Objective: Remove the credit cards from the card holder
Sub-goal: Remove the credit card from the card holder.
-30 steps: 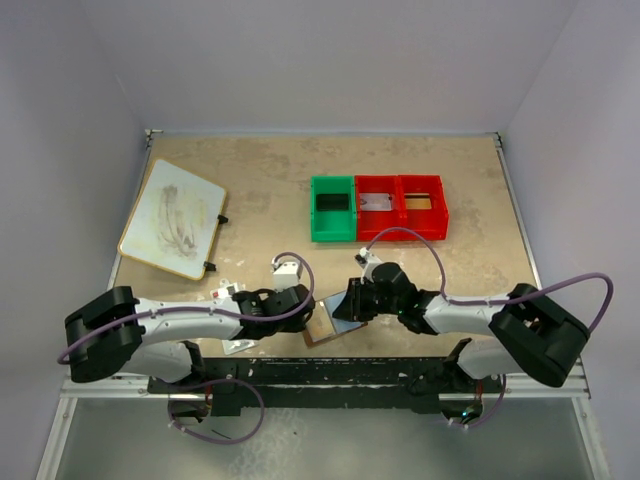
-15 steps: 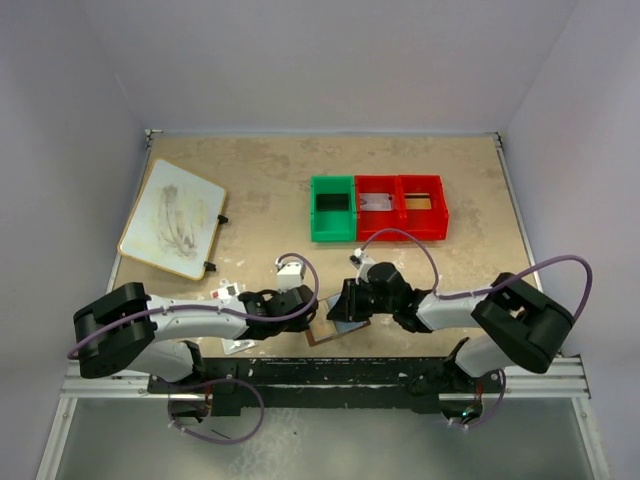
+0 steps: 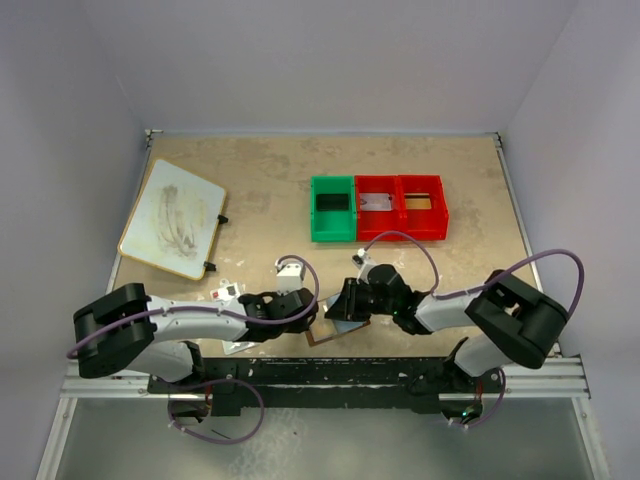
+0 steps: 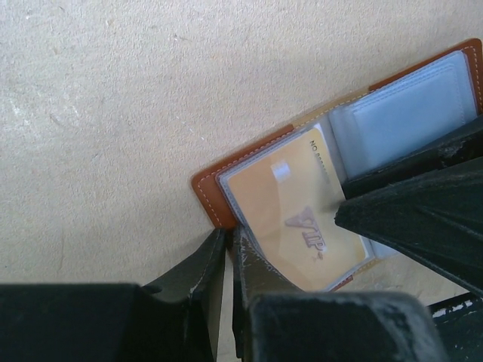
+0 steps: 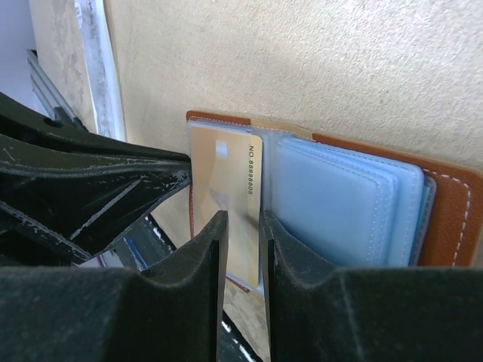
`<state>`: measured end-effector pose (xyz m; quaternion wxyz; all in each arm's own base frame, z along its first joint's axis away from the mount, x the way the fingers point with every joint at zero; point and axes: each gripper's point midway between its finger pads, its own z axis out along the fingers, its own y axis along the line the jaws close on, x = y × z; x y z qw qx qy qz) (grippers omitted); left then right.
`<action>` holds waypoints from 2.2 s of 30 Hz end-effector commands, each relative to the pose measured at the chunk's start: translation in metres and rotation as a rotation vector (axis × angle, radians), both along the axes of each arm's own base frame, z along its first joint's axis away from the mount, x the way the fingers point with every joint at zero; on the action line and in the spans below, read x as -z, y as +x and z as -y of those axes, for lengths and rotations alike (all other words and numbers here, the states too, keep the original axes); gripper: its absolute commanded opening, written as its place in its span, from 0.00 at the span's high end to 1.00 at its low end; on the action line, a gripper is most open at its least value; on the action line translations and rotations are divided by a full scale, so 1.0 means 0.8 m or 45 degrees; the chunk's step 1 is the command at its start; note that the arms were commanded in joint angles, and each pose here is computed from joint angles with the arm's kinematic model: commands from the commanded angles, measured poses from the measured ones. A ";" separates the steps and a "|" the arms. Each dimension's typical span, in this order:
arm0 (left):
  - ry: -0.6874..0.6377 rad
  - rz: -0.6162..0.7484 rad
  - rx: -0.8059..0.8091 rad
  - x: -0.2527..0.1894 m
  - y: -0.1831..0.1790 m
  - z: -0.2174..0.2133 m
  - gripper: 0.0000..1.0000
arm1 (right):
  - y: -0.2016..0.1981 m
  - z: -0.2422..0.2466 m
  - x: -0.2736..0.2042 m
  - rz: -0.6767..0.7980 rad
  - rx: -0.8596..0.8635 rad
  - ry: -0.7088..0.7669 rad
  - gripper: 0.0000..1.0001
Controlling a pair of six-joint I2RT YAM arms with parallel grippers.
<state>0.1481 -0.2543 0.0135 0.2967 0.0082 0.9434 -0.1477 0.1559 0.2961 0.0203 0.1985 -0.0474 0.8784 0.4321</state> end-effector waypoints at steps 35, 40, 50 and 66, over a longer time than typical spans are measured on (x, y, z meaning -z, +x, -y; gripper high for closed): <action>0.004 0.038 -0.038 -0.016 -0.007 0.008 0.86 | -0.002 0.036 0.012 -0.002 0.132 -0.141 0.67; -0.057 0.094 -0.049 -0.049 0.003 0.019 0.90 | -0.002 0.034 0.016 -0.009 0.125 -0.142 0.67; -0.142 0.043 0.013 -0.037 0.001 0.063 0.95 | -0.001 0.033 0.016 -0.006 0.127 -0.140 0.67; -0.007 -0.012 -0.033 0.009 -0.016 0.020 1.00 | -0.014 0.039 0.013 -0.052 0.149 -0.088 0.66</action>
